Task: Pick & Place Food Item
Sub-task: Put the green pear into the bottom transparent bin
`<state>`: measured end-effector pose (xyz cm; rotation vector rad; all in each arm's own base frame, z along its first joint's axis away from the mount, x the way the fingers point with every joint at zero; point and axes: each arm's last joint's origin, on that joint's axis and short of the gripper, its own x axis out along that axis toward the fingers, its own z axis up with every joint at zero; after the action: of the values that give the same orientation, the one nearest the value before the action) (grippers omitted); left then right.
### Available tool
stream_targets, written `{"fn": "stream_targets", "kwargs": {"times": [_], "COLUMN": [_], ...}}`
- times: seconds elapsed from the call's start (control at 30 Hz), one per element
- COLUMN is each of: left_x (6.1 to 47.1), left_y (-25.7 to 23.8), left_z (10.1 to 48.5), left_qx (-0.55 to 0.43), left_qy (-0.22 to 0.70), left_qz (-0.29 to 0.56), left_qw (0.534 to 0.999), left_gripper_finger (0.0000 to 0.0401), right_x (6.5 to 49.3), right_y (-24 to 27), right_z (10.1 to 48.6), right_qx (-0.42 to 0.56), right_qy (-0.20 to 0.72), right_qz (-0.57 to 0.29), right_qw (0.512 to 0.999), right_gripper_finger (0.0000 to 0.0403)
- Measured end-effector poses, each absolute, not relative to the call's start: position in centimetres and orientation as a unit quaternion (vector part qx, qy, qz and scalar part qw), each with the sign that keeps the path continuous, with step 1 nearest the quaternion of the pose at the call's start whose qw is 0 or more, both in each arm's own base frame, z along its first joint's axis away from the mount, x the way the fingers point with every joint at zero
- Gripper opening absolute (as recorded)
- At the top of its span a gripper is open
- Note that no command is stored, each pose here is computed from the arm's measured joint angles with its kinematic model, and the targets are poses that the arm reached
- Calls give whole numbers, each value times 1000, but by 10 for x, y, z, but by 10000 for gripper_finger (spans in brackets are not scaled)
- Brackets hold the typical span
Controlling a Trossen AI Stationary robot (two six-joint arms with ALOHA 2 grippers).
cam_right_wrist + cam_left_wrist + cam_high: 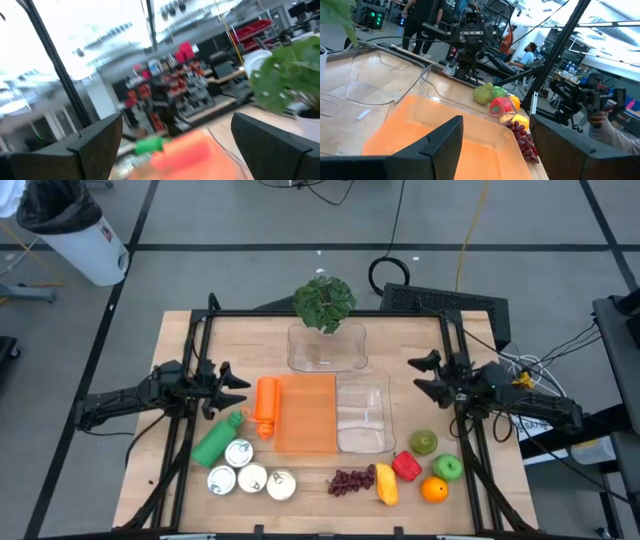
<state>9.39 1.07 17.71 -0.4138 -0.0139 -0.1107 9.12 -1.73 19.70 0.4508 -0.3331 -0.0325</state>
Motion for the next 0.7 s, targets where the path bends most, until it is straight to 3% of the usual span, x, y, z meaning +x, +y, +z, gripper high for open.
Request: {"fn": "stream_targets", "kwargs": {"times": [0.7], "left_x": [94], "left_y": [11], "left_z": [177], "left_qx": [-205], "left_qy": [-7], "left_qz": [-55], "left_qw": [977], "left_gripper_finger": [243], "right_x": [85], "right_y": [-17], "right_z": [213], "right_qx": [201], "right_qy": [-249], "right_qz": [-12], "right_qw": [947], "right_gripper_finger": [357]}}
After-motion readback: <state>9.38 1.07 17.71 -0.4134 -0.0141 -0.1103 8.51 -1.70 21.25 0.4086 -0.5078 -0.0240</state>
